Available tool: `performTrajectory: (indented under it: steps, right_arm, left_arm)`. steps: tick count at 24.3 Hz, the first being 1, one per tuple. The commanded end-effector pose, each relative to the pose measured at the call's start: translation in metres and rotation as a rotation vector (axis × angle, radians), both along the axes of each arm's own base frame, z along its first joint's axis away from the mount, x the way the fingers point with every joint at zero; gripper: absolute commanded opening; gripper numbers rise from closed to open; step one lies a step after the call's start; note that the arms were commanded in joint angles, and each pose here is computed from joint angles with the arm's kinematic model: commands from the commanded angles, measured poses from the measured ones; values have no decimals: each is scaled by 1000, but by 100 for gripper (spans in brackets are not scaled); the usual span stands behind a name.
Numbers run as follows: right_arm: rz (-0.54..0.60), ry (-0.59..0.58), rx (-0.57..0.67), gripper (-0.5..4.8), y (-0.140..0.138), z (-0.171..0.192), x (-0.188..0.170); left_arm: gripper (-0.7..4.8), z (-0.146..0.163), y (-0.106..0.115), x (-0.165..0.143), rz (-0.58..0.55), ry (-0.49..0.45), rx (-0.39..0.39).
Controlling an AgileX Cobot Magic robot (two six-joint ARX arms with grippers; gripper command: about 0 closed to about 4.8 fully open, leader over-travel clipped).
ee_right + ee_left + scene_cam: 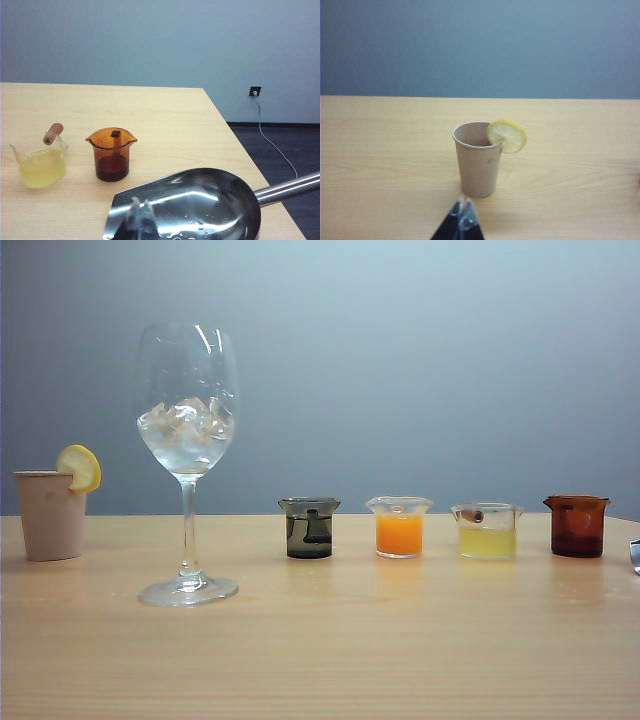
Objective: Pick up the first measuring cup from the left, pour the coconut rum inside into the goblet, and finally put the measuring cup back in its original place.
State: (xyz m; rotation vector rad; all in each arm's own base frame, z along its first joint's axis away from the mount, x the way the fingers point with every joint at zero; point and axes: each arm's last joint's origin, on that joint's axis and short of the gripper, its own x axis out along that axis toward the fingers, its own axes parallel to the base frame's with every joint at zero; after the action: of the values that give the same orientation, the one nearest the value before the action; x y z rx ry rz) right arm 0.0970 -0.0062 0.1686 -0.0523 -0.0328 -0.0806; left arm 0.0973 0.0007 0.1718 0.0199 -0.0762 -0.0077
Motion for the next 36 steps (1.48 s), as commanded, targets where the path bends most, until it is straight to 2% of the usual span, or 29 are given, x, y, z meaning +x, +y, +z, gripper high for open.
performTrajectory:
  steps: [1,8,12,15,18,22,25,29,31,36]
  right_arm:
    - [2,1,3,-5,0,-2,0]
    - [7,-7,17,-5,0,1,0]
    - [12,-41,53,-5,1,22,-5]
    - [29,-66,48,-5,2,41,-11]
    - [93,-82,43,-5,4,74,-14]
    - [140,-81,39,-5,5,109,-6]
    - [243,-61,35,-5,8,146,17]
    - [316,-96,33,-5,18,160,37]
    - [372,-130,38,-5,31,161,51]
    - [420,-83,54,-5,65,151,68]
  left_arm:
    - [-6,0,0,0,3,13,-19]
    - [-5,-1,0,0,3,25,-34]
    - [-5,10,0,-3,-3,1,-105]
    - [-6,25,0,-7,-4,-5,-113]
    - [-5,58,0,-17,-12,-41,-112]
    - [-5,89,-2,-18,-85,-21,-106]
    - [-5,130,-3,-7,-126,-11,-101]
    - [-6,156,-6,10,-203,22,-99]
    - [-5,171,-10,22,-257,43,-98]
    - [-5,188,-22,36,-295,68,-100]
